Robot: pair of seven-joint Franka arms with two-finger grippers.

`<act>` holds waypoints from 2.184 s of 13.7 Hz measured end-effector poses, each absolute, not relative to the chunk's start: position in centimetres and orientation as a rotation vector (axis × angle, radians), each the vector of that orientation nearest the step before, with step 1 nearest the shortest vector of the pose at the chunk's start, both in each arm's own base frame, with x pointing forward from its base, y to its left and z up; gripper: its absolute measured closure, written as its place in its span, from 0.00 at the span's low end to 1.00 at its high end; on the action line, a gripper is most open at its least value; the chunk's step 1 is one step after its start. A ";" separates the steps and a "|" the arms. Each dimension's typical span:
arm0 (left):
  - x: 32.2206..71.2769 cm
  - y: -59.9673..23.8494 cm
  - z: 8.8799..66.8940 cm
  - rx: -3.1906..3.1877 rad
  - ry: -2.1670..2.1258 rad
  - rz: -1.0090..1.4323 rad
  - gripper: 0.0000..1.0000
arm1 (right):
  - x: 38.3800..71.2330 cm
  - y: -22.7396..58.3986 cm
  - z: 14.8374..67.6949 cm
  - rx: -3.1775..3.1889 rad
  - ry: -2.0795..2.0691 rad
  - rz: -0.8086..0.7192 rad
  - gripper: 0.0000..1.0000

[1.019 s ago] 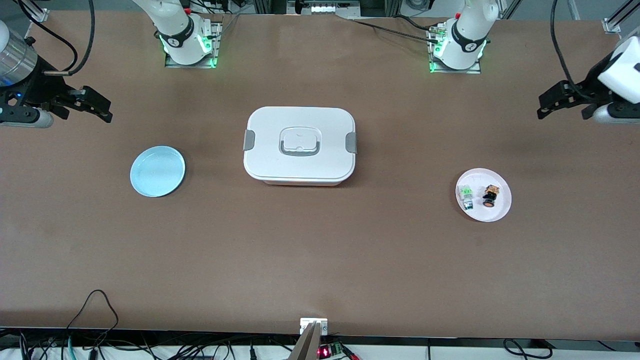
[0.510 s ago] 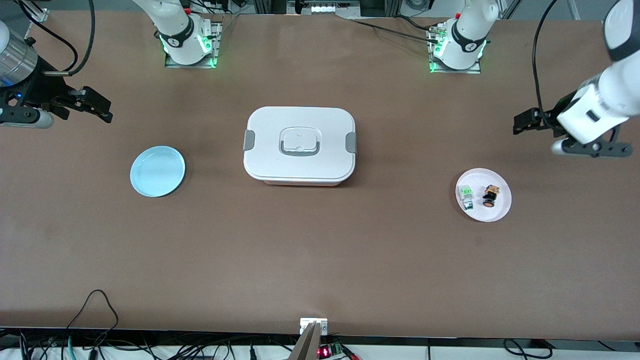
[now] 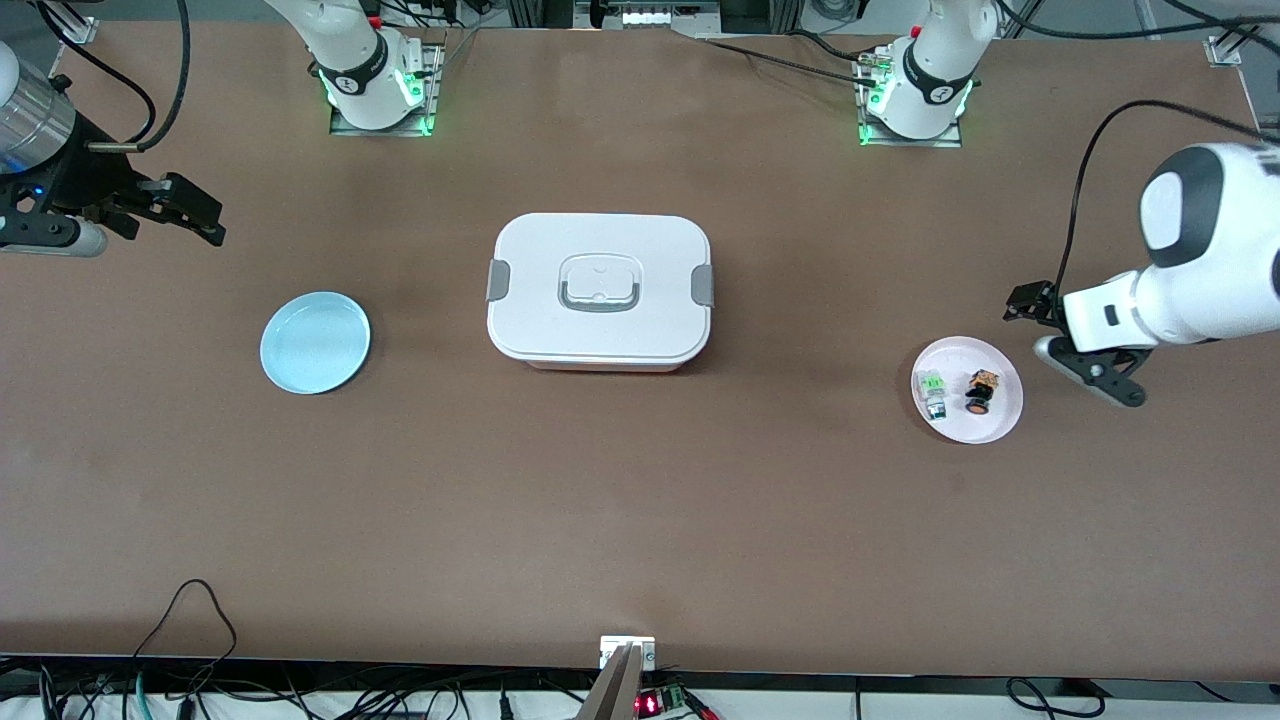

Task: Transfer orange switch to right arm and place
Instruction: 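Move the left gripper down over the white plate, then grasp the black-orange switch with the left gripper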

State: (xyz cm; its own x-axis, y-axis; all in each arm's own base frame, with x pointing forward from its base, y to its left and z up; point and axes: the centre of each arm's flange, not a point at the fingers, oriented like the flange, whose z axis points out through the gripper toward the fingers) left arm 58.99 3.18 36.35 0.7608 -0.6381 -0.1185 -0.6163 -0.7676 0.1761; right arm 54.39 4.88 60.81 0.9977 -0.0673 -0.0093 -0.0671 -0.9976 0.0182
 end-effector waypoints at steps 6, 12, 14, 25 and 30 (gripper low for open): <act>59.0 5.0 28.1 2.394 -1.804 -0.102 0.00 | 54.4 4.9 60.8 3.123 -0.105 -0.015 0.00; 59.6 5.1 22.1 1.930 -2.299 -0.012 0.00 | 54.4 4.9 60.8 3.123 -0.105 -0.016 0.00; 59.6 5.0 20.8 1.840 -2.386 0.013 0.00 | 54.4 4.9 60.8 3.123 -0.105 -0.016 0.00; 58.7 7.1 17.8 1.806 -2.415 0.032 0.00 | 54.4 4.9 60.8 3.123 -0.106 -0.017 0.00; 58.5 6.9 16.4 1.809 -2.417 0.040 0.04 | 54.4 4.8 60.8 3.123 -0.107 -0.017 0.00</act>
State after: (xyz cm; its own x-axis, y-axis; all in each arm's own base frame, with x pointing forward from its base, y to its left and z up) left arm 58.49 6.91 16.39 -0.2772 -0.9540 0.1139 -0.9573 0.2843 0.0520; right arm 54.39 4.84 60.80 0.9976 -0.0685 -0.0105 -0.0683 -0.9975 0.0169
